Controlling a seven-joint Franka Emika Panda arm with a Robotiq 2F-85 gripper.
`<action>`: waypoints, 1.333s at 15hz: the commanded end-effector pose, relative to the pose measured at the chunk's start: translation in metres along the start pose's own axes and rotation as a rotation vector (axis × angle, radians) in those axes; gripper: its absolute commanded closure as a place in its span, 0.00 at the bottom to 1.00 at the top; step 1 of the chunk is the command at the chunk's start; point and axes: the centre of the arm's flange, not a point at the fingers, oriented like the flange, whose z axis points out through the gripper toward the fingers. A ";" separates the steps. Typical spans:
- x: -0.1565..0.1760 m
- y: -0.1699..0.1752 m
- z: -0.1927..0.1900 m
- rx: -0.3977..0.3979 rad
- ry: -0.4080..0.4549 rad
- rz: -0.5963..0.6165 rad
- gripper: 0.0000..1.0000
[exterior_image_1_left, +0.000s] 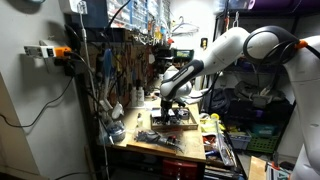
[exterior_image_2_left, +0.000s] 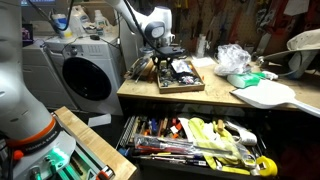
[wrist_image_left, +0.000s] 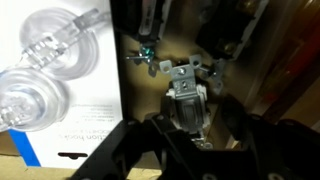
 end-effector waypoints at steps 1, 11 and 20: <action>-0.003 0.007 0.005 0.031 0.006 -0.024 0.43; 0.011 0.014 0.009 -0.003 0.017 -0.072 0.37; 0.011 0.009 -0.001 0.025 -0.033 -0.043 0.85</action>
